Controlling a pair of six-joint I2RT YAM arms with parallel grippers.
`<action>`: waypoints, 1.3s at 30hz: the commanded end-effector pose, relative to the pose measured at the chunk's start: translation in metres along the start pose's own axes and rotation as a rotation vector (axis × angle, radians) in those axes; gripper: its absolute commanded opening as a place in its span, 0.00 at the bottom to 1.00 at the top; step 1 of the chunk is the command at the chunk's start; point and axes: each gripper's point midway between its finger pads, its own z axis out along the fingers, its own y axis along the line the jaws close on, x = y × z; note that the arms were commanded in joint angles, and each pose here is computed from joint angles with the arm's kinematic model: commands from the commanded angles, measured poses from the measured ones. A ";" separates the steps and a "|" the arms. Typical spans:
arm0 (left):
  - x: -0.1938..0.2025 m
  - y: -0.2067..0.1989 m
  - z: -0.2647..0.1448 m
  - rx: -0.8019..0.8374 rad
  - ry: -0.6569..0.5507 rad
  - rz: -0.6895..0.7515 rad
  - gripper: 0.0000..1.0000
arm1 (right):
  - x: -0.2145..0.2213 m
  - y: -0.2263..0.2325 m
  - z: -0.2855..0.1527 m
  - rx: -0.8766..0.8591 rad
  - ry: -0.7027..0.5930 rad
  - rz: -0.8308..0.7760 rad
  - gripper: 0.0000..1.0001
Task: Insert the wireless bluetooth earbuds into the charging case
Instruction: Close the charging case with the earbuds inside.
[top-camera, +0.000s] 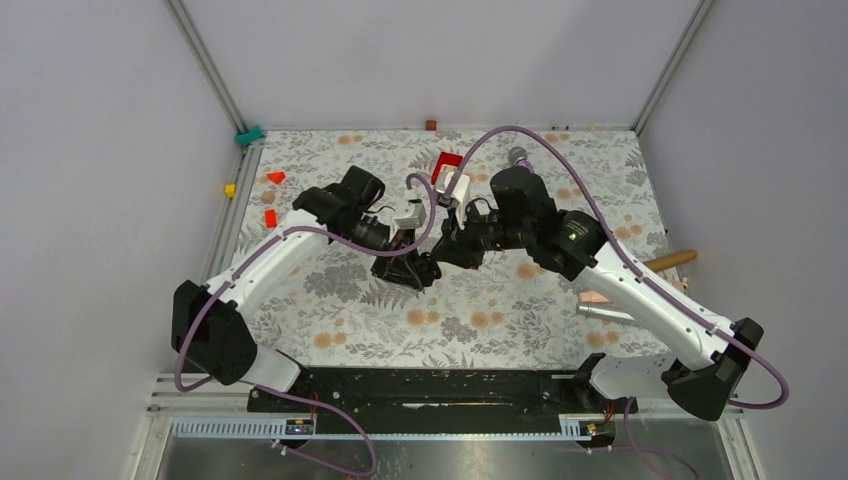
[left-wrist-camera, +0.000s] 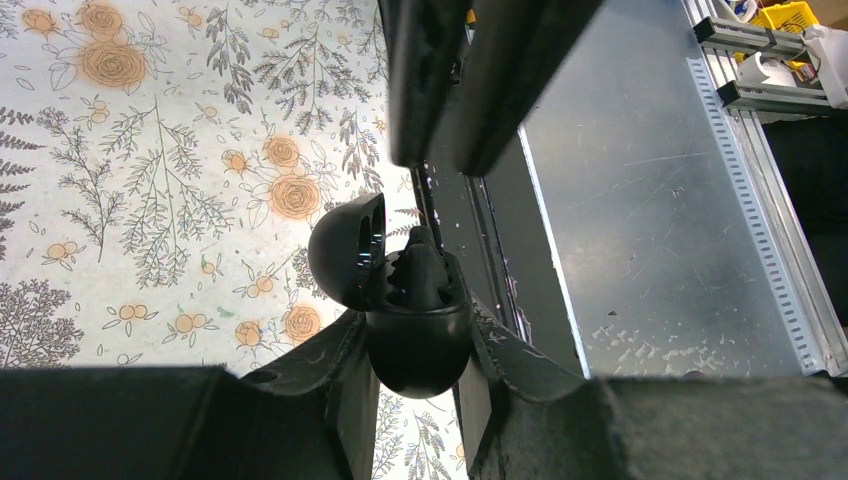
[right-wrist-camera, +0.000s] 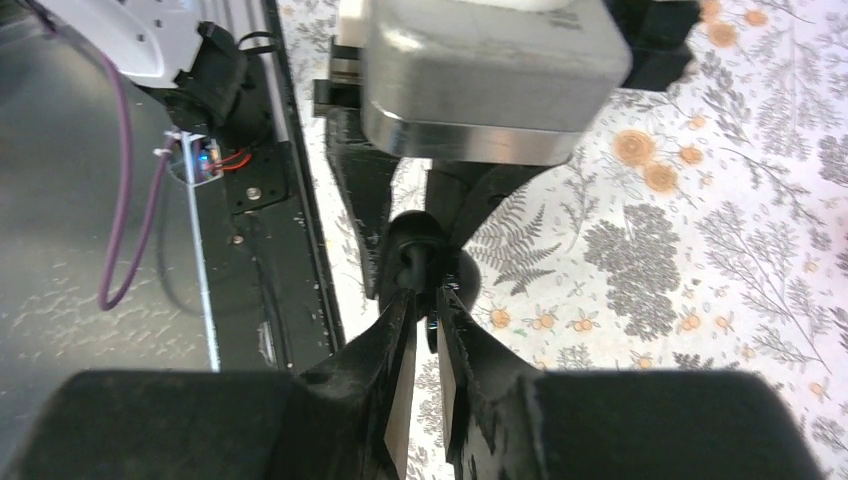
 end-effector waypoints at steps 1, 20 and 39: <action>-0.011 -0.005 -0.001 0.008 -0.027 0.056 0.00 | -0.003 -0.018 -0.001 0.103 -0.013 -0.056 0.19; -0.012 -0.009 -0.005 -0.013 -0.021 0.082 0.00 | 0.027 -0.023 0.008 0.086 0.041 -0.100 0.19; -0.011 -0.007 -0.006 -0.019 -0.021 0.081 0.00 | 0.034 -0.003 0.012 -0.030 0.049 -0.077 0.19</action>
